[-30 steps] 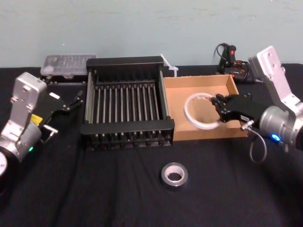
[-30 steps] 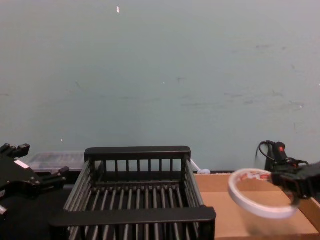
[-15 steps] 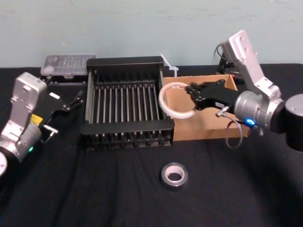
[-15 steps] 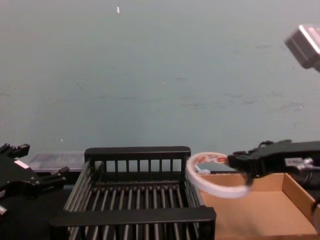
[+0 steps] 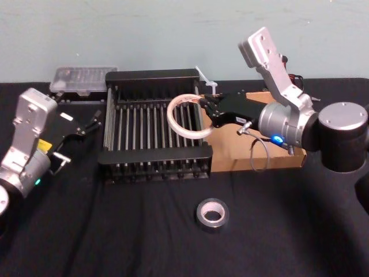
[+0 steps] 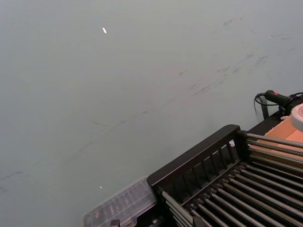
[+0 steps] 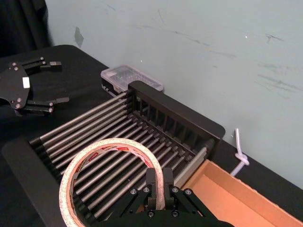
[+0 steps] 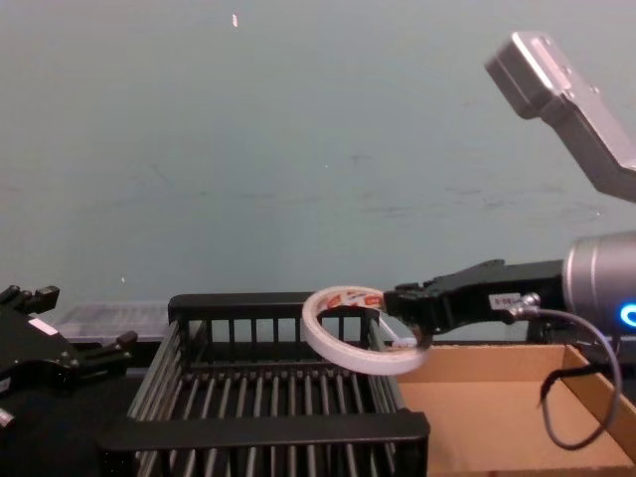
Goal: Pick up the white tape and place it into the black box , Pick up the silver tape and place it into the brown box.
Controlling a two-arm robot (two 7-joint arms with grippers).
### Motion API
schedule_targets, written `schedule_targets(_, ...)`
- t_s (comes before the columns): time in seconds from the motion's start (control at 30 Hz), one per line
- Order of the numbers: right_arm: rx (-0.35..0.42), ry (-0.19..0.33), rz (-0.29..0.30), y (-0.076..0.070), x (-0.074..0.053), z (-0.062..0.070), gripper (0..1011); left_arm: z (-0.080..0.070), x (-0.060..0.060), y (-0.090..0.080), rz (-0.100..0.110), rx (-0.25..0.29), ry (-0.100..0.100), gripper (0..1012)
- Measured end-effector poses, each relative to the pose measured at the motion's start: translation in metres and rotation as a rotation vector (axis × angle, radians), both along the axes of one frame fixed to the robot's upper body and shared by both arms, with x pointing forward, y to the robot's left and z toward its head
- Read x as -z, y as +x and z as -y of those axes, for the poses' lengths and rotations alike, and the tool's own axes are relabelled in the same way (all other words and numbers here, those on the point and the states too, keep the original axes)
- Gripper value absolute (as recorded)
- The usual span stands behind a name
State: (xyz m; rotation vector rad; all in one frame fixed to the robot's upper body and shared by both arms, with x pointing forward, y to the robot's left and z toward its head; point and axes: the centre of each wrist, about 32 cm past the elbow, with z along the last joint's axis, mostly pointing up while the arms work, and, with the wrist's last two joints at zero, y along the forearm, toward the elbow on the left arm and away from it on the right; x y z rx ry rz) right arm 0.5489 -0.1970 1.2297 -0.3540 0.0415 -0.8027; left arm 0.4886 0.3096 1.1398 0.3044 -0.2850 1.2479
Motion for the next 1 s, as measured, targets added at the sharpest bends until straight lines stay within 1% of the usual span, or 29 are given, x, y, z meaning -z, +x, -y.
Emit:
schedule_targets(0.13,0.0,0.008,0.004,0.0032,-0.0004,-0.0035,95,0.0,0.0,0.0,0.0,0.0,0.0,1001)
schedule_targets(0.63,0.0,0.006,0.004,0.0024,-0.0006,-0.0025,96,0.0,0.0,0.0,0.0,0.0,0.0,1001)
schedule_targets(0.7,0.0,0.006,0.004,0.0023,-0.0006,-0.0024,122,0.0,0.0,0.0,0.0,0.0,0.0,1001)
schedule_targets(0.8,0.0,0.006,0.004,0.0022,-0.0007,-0.0025,227,0.0,0.0,0.0,0.0,0.0,0.0,1001)
schedule_targets(0.83,0.0,0.006,0.004,0.0022,-0.0007,-0.0024,227,0.0,0.0,0.0,0.0,0.0,0.0,1001)
schedule_targets(0.87,0.0,0.006,0.004,0.0022,-0.0006,-0.0024,283,0.0,0.0,0.0,0.0,0.0,0.0,1001)
schedule_targets(0.9,0.0,0.006,0.004,0.0021,-0.0006,-0.0024,305,0.0,0.0,0.0,0.0,0.0,0.0,1001)
schedule_targets(0.93,0.0,0.006,0.004,0.0021,-0.0006,-0.0023,364,0.0,0.0,0.0,0.0,0.0,0.0,1001)
schedule_targets(1.0,0.0,0.006,0.003,0.0021,-0.0006,-0.0023,383,0.0,0.0,0.0,0.0,0.0,0.0,1001)
